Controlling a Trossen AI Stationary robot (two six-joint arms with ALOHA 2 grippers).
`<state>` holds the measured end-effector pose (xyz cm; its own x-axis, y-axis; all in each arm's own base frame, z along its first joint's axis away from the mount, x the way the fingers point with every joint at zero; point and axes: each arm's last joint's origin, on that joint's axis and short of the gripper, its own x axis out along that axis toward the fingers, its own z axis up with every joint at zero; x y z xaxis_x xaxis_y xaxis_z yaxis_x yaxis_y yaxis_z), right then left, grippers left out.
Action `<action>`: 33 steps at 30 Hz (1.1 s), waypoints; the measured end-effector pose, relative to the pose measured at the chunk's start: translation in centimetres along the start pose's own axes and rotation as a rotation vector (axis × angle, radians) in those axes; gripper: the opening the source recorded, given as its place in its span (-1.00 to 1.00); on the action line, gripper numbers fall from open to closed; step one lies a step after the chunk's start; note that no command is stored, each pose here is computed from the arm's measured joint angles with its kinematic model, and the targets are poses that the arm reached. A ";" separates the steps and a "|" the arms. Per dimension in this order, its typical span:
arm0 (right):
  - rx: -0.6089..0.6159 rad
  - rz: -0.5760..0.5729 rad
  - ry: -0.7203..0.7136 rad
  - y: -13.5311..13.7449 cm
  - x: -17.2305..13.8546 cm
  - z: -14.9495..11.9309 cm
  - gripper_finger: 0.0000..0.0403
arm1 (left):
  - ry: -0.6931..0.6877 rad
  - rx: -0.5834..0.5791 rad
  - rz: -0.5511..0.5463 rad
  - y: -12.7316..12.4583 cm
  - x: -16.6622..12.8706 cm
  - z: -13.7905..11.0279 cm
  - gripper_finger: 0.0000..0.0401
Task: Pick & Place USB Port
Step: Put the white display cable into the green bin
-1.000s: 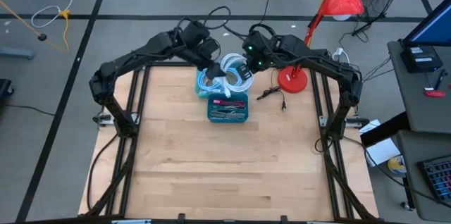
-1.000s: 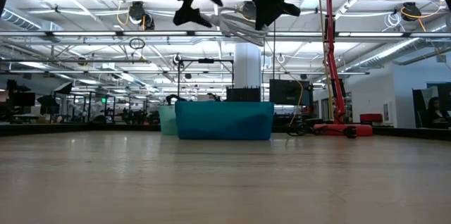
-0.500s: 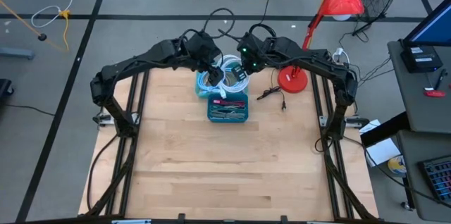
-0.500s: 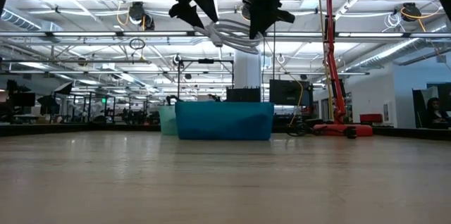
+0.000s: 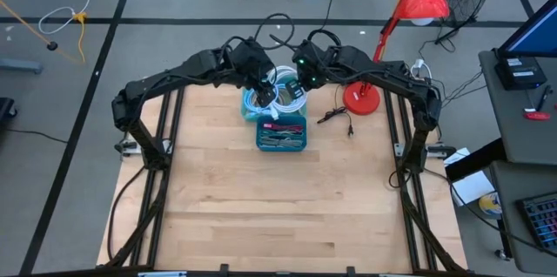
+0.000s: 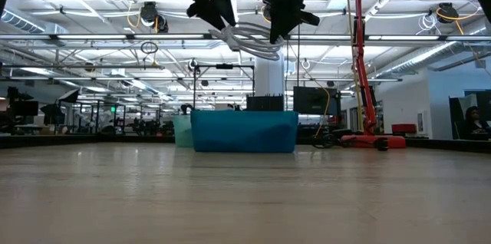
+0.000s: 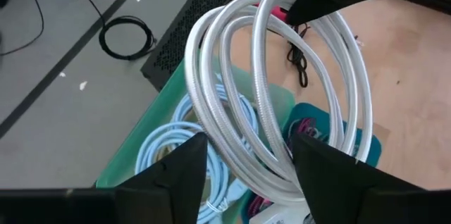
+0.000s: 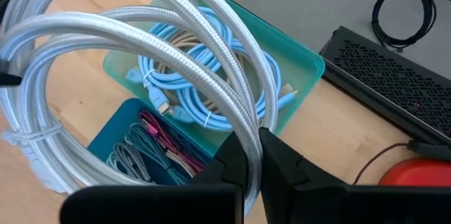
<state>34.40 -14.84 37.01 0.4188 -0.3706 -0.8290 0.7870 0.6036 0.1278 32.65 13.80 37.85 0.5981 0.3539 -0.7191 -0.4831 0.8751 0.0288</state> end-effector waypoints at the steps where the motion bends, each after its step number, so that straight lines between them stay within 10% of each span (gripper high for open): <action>1: 0.000 0.000 0.000 0.0 0.0 0.0 -0.96 | -0.004 0.003 0.001 0.0 0.0 0.0 0.02; 22: -0.115 0.049 -0.033 0.5 0.0 0.2 -0.96 | -0.001 0.052 -0.096 -0.3 0.0 0.0 -0.08; 33: -0.136 0.051 -0.037 0.8 -0.1 0.1 -0.94 | 0.007 0.044 -0.106 -0.1 0.0 0.0 -0.83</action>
<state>35.04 -14.39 37.29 0.4746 -0.3613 -0.8026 0.6968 0.7114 0.0918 32.68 13.72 37.82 0.6401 0.2564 -0.7243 -0.3884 0.9213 -0.0171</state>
